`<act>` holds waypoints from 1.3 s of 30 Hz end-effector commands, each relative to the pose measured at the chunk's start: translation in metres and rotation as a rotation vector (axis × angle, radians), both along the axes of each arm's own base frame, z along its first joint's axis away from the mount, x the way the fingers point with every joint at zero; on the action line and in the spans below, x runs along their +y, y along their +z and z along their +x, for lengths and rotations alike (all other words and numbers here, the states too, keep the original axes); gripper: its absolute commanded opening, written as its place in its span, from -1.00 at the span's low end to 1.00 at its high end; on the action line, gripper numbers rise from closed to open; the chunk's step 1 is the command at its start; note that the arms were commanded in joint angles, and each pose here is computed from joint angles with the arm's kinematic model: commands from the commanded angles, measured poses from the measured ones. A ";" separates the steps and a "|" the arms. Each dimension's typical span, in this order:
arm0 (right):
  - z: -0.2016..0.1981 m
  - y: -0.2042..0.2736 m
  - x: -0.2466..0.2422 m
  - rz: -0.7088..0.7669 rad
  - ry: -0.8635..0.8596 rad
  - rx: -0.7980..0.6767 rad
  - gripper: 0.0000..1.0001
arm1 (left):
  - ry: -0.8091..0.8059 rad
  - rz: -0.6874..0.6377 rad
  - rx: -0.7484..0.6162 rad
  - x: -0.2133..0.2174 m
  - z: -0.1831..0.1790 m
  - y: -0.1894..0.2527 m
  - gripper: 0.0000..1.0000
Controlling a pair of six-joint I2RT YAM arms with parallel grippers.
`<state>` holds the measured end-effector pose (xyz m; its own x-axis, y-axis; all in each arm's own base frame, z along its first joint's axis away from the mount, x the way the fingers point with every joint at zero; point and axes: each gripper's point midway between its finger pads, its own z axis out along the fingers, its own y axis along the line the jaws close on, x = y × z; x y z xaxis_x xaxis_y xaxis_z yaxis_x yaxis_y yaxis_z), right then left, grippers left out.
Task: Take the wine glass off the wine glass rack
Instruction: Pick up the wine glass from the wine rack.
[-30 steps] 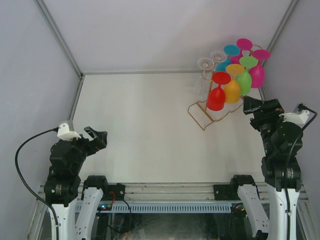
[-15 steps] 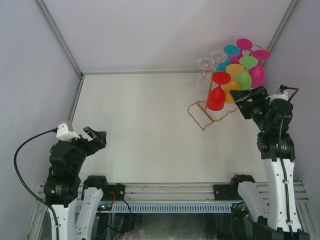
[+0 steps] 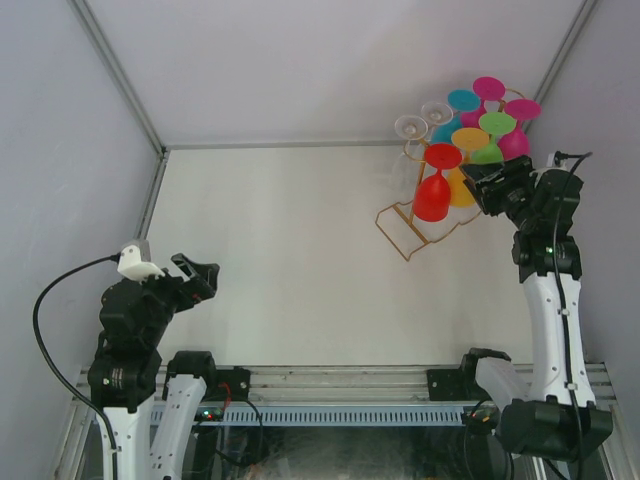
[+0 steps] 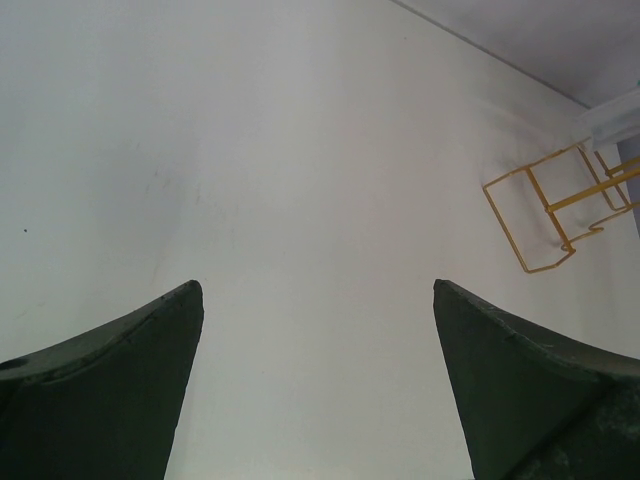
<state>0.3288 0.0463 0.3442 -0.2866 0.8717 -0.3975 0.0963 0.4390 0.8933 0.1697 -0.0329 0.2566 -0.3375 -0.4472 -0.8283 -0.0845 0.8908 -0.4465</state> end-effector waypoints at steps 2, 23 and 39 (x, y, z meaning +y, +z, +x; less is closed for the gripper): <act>0.007 0.038 0.009 0.013 0.067 -0.105 -0.12 | -0.021 0.005 -0.058 -0.003 0.003 0.021 1.00; 0.033 0.027 0.002 0.006 0.057 -0.064 -0.61 | -0.027 0.004 -0.044 -0.004 0.003 0.017 1.00; 0.039 0.025 0.003 0.022 0.063 -0.049 -0.72 | -0.030 0.003 -0.043 -0.004 0.002 0.016 1.00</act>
